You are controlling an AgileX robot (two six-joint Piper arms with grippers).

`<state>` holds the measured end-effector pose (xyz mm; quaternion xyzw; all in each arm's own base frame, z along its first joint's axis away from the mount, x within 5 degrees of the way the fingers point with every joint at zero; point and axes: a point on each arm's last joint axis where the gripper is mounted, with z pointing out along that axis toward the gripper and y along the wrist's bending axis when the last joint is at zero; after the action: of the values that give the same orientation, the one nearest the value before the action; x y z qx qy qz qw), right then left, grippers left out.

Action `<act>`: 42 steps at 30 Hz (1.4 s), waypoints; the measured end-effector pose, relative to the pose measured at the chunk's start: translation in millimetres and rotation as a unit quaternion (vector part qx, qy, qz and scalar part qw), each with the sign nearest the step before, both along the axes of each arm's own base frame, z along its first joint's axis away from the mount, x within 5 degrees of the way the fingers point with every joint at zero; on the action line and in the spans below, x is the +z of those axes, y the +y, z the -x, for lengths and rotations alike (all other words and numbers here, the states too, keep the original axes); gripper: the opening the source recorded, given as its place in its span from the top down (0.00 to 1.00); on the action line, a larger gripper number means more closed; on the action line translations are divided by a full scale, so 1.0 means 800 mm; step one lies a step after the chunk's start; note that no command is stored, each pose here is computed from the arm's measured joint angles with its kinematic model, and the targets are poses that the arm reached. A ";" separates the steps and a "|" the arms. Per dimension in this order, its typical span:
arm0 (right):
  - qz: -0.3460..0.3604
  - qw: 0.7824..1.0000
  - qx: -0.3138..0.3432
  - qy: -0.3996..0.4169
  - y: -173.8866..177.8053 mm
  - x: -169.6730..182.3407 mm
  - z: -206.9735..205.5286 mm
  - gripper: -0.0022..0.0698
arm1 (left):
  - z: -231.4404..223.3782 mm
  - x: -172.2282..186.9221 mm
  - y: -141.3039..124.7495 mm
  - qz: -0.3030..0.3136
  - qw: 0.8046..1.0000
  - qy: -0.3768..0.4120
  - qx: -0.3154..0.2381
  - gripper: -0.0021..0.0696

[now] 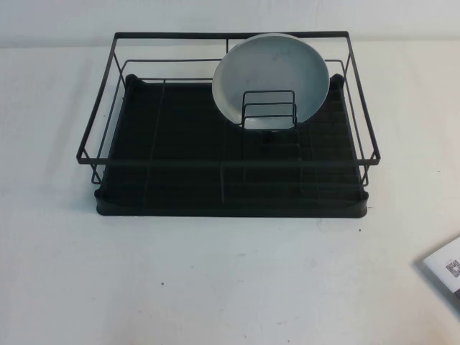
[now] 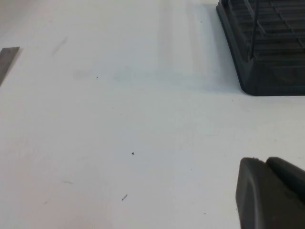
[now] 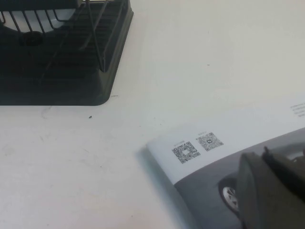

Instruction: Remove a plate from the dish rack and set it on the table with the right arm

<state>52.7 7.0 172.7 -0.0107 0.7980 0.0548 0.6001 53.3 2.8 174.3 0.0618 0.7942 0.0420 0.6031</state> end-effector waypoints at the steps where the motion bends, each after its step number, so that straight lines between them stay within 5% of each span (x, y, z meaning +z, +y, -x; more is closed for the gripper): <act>1: -0.001 1.000 0.000 0.000 0.000 0.000 0.000 1.00 | 0.000 0.000 0.000 0.000 1.000 0.000 0.000 0.98; 18: -0.035 0.999 0.003 0.002 0.003 0.000 0.000 1.00 | 0.000 0.000 0.000 0.000 1.000 0.000 0.000 0.98; 23: -0.162 0.986 -0.002 -0.037 0.008 0.013 -0.002 1.00 | 0.000 0.000 0.000 0.000 1.000 0.000 0.000 0.98; 30: -0.350 0.933 -0.028 -0.082 0.006 0.030 -0.004 1.00 | 0.000 0.000 0.000 0.000 1.000 0.000 0.000 0.98; 42: -0.260 0.964 0.006 -0.061 0.012 0.023 -0.002 1.00 | 0.000 0.000 0.000 0.000 1.000 0.000 0.000 0.98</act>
<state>54.5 16.5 191.4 0.1382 0.7177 0.2633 0.6297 53.3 2.8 174.3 0.0618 0.7942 0.0420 0.6031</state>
